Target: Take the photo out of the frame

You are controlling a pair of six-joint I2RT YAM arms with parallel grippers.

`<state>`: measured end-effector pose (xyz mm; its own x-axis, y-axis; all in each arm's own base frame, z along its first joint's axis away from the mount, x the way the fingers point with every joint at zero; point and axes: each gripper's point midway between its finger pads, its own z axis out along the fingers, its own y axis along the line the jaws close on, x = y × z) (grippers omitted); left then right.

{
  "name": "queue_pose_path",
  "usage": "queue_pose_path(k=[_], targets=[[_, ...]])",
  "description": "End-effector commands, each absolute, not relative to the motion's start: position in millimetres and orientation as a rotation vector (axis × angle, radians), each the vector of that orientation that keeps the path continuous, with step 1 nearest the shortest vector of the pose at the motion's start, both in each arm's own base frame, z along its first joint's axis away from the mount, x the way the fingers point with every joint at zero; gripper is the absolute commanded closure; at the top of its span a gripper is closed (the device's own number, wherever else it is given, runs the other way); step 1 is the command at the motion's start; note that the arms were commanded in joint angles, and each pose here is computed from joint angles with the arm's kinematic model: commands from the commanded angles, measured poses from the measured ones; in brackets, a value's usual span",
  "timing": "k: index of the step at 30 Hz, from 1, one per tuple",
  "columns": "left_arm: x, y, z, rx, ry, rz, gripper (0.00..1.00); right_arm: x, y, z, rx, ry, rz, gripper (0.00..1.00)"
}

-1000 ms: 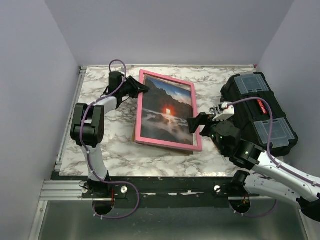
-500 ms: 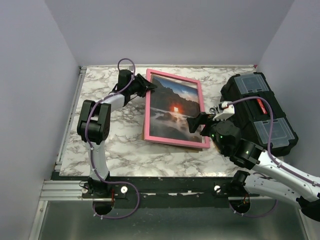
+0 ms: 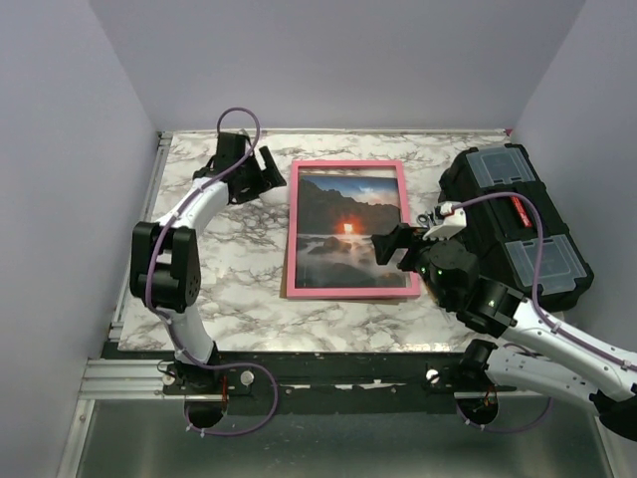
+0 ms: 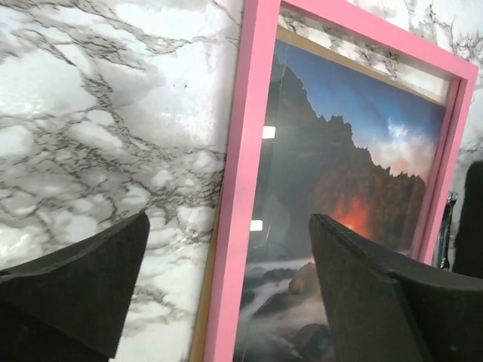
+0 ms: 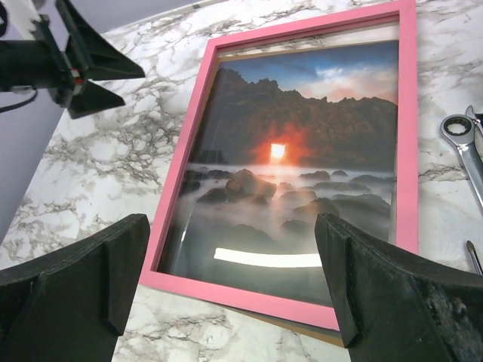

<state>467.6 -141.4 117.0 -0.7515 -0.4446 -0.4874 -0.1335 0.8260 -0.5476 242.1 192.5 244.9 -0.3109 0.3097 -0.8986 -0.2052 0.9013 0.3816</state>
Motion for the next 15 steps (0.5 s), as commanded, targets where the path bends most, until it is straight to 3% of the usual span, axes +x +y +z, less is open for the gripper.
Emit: queue_pose_path(k=[1,3,6,8,15], targets=[[431.3,-125.9,111.3,-0.226,2.465,-0.361,0.18,241.9,196.3,244.1,0.071,1.829,0.518,0.00],[425.3,-135.7,107.2,-0.164,2.478,-0.336,0.20,241.9,199.3,243.0,0.058,1.838,0.521,0.00],[421.4,-146.2,98.9,-0.109,2.497,-0.273,0.10,241.5,201.8,239.6,0.044,1.855,0.519,0.00],[418.2,-151.2,88.5,-0.105,2.533,-0.246,0.10,241.3,202.8,236.6,0.040,1.869,0.515,0.00],[404.9,-172.8,59.2,-0.079,2.620,-0.182,0.32,239.1,201.7,232.1,0.035,1.878,0.515,0.00]])
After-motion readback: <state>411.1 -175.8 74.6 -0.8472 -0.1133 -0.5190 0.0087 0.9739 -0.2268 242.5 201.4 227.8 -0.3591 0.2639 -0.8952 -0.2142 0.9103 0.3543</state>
